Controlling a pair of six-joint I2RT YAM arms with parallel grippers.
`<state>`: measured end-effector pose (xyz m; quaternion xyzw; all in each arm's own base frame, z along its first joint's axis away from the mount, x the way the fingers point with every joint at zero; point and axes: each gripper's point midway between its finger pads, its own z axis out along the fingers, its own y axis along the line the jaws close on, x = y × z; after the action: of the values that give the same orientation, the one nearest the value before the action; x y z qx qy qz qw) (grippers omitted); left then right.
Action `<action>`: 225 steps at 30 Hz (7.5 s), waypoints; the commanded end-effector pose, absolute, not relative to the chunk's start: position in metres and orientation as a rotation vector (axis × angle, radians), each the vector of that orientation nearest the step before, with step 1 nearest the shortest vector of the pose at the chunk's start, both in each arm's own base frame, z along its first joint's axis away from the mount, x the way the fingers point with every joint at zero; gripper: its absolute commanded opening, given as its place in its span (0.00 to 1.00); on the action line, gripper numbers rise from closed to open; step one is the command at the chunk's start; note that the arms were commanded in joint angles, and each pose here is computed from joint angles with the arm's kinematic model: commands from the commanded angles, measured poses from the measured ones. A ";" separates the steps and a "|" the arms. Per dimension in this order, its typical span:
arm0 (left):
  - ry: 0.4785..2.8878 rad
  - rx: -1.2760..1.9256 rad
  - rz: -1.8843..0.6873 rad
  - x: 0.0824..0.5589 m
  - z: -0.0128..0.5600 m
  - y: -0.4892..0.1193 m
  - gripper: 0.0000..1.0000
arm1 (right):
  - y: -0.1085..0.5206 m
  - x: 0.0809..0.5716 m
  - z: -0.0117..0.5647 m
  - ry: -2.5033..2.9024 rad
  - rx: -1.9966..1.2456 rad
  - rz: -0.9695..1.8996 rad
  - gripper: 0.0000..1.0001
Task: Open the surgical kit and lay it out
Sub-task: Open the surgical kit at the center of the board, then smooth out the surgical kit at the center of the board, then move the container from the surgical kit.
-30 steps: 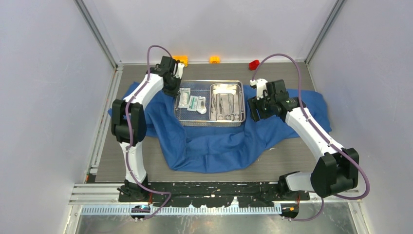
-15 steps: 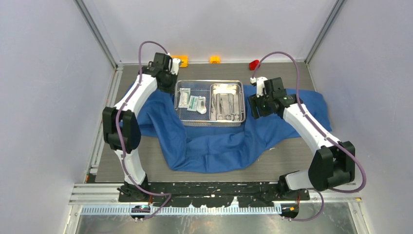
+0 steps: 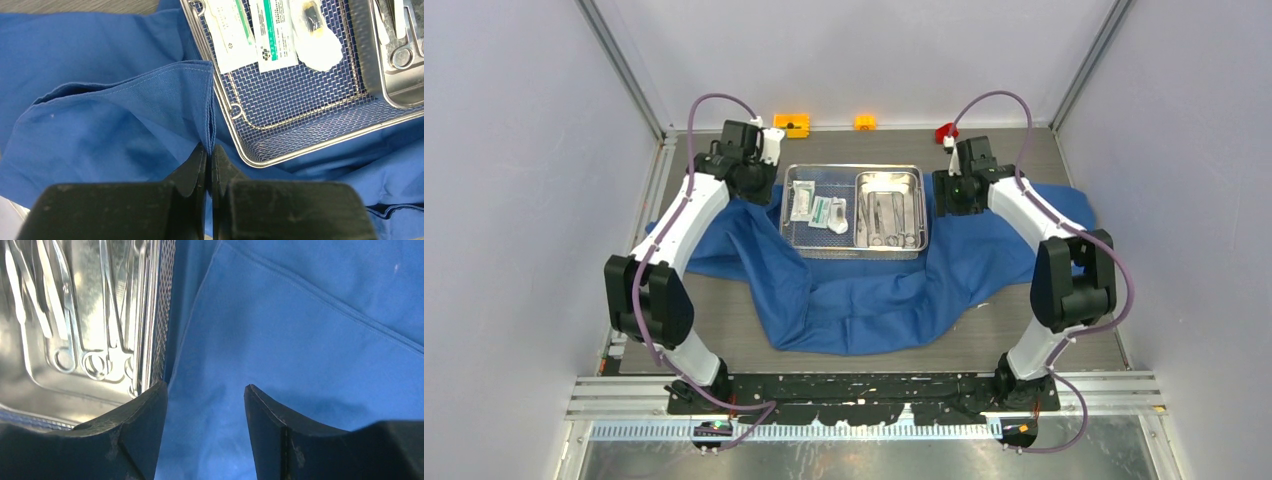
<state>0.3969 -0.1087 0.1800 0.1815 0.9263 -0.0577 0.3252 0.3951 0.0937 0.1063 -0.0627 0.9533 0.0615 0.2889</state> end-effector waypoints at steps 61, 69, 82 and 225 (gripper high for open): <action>2.477 0.923 0.530 0.187 0.213 0.041 0.00 | -0.039 0.217 0.211 2.331 -0.192 -0.395 0.00; 2.434 1.002 0.632 0.118 0.222 0.065 0.00 | -0.064 0.159 0.239 2.280 -0.207 -0.546 0.00; 2.312 0.953 1.002 0.064 0.244 0.114 0.00 | -0.080 0.096 0.237 2.292 -0.171 -0.620 0.00; 2.348 0.093 -0.757 0.502 0.129 -0.127 0.77 | 0.160 0.452 0.117 2.491 -0.281 0.401 0.66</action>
<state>0.4937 -0.1098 0.1257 0.0498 0.9126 -0.2404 0.3269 0.4386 0.1594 0.1226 -0.1248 0.9376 0.1420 0.2917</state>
